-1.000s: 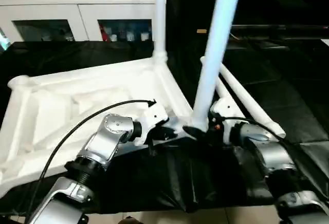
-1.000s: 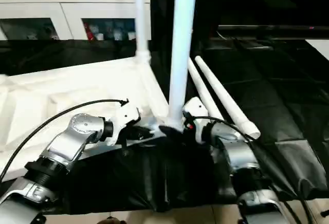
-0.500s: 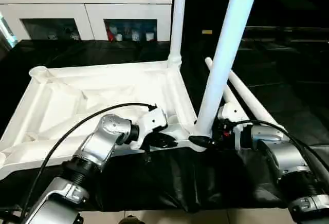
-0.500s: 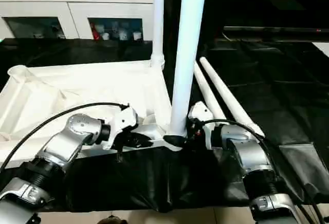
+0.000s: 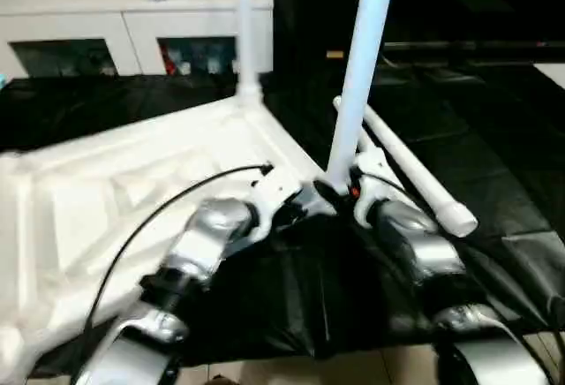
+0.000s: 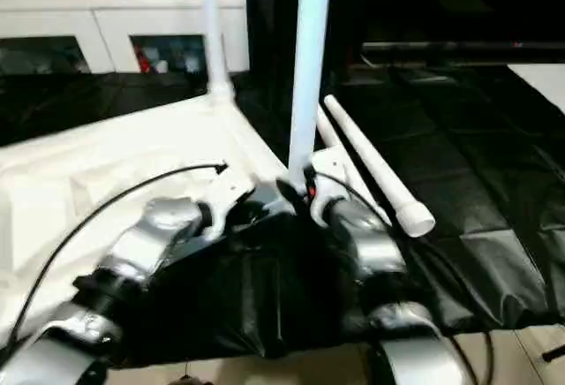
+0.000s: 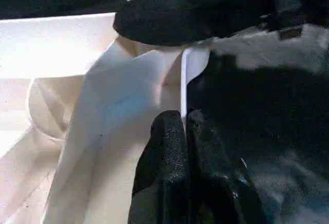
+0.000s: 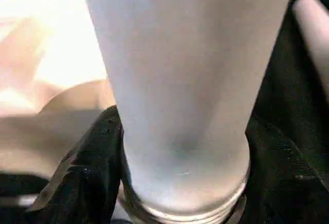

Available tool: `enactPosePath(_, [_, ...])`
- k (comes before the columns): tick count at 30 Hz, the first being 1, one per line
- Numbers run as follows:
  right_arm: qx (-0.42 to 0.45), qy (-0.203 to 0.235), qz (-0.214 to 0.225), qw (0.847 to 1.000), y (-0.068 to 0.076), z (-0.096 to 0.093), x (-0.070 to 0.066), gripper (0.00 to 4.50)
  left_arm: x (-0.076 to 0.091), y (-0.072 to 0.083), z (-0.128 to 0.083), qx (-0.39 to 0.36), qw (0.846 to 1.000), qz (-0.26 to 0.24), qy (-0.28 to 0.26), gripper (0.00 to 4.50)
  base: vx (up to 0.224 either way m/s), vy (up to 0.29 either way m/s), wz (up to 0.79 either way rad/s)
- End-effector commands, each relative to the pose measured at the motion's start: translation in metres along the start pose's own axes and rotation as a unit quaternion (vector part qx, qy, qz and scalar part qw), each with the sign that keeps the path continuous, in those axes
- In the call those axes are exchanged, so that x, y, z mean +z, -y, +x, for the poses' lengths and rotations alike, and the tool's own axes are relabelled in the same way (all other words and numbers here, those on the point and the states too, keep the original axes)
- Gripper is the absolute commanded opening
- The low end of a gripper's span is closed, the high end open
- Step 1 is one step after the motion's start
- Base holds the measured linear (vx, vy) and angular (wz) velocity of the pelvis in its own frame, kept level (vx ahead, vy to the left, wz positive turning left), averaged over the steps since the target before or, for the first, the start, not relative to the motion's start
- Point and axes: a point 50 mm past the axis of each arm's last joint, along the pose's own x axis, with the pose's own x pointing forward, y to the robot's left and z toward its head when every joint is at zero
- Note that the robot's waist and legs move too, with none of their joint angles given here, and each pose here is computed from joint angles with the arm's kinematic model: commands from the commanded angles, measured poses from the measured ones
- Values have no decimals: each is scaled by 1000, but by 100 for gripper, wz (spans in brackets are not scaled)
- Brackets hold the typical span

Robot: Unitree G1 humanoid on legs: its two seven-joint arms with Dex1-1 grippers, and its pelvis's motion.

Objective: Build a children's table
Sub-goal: Rotate leg to tighten

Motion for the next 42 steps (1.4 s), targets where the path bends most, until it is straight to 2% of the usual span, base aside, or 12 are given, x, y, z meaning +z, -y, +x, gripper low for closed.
enactPosePath(1, [27, -17, 17, 999, -20, 7, -11, 275, 31, 6, 7, -1, 998, 17, 63, 0, 0, 0, 0])
enactPosePath(2, [27, -16, 17, 999, -20, 7, -11, 331, 31, 6, 7, -2, 998, 17, 63, 0, 0, 0, 0])
enactPosePath(5, [43, -1, 41, 998, -21, 8, -7, 362, 32, 10, 8, -12, 997, 25, 67, 0, 0, 0, 0])
enactPosePath(8, [46, 3, 37, 998, -17, 7, -5, 380, 31, 12, 7, -25, 997, 30, 67, 0, 0, 0, 0])
enactPosePath(14, [81, 6, -13, 997, -1, -6, -2, 418, 27, 11, 0, -49, 996, 41, 69, 0, 0, 0, 0])
enactPosePath(15, [107, 5, -36, 994, 3, -13, -2, 434, 26, 10, -3, -61, 994, 49, 71, 0, 0, 0, 0])
enactPosePath(19, [147, -2, -69, 987, 9, -23, -2, 434, 23, 8, -9, -83, 992, 54, 72, 0, 0, 0, 0])
enactPosePath(20, [185, -13, -98, 978, 13, -32, -2, 434, 20, 7, -13, -103, 990, 63, 68, 0, 0, 0, 0])
enactPosePath(22, [214, -23, -120, 969, 16, -38, -2, 434, 17, 6, -17, -120, 988, 71, 62, 0, 0, 0, 0])
enactPosePath(27, [265, -35, -143, 953, 18, -45, 2, 434, 9, 5, -25, -164, 982, 80, 43, 0, 0, 0, 0])
enactPosePath(35, [302, -46, -145, 941, 16, -50, 2, 418, 5, 5, -31, -193, 977, 84, 34, 0, 0, 0, 0])
enactPosePath(42, [317, -45, -132, 938, 14, -52, 1, 355, 3, 6, -33, -203, 975, 81, 30, 0, 0, 0, 0])
